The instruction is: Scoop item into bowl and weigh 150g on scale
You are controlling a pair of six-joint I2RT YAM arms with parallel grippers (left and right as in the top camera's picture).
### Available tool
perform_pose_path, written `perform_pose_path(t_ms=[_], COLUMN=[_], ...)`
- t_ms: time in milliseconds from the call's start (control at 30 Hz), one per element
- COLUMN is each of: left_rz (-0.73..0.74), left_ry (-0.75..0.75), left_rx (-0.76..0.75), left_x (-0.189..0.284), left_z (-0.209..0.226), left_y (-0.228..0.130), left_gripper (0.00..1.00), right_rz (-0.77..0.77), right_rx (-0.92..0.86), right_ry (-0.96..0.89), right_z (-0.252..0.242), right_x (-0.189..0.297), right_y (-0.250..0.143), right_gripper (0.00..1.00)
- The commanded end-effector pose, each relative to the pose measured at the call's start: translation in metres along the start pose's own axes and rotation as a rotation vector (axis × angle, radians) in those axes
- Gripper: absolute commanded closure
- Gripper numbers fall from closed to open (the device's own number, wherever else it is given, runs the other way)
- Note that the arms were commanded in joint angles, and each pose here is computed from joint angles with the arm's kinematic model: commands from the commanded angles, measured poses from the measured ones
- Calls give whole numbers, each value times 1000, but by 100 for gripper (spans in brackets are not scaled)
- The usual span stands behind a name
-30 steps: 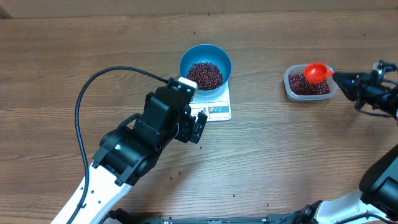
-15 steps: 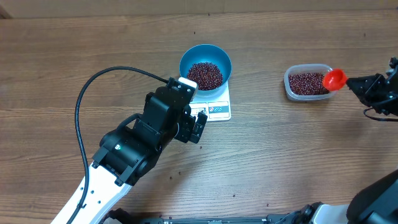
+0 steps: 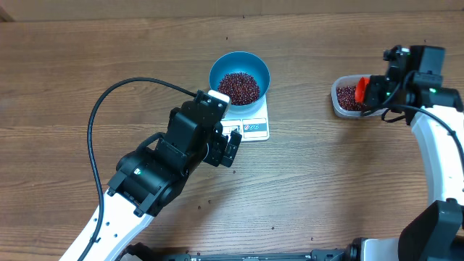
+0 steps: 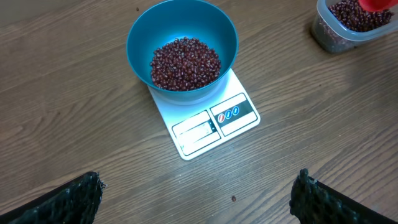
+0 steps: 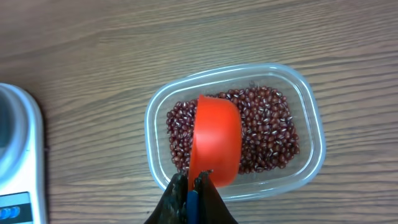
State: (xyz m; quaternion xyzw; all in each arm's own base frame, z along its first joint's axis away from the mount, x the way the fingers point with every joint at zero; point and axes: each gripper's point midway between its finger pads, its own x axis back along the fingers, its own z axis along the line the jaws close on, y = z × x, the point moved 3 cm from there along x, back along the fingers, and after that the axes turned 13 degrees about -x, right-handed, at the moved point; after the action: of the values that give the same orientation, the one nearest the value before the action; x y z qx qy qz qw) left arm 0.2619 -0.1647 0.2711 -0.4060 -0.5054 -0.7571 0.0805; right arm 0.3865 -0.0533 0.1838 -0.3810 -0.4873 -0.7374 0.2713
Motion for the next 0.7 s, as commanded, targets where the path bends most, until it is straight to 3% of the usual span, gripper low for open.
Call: perform_pose_path(t_ms=[0, 667], left_rz=[-22, -22], left_ry=[11, 11], left_rx=[14, 14], left_x=[6, 6], left_z=[4, 4], left_y=[3, 3], left_gripper=[0, 0], right_rz=[-82, -37], right_rx=[28, 60], right_ry=[-187, -273], right_z=[-10, -18], right_x=[9, -15], right_y=[10, 2], right_gripper=[96, 96])
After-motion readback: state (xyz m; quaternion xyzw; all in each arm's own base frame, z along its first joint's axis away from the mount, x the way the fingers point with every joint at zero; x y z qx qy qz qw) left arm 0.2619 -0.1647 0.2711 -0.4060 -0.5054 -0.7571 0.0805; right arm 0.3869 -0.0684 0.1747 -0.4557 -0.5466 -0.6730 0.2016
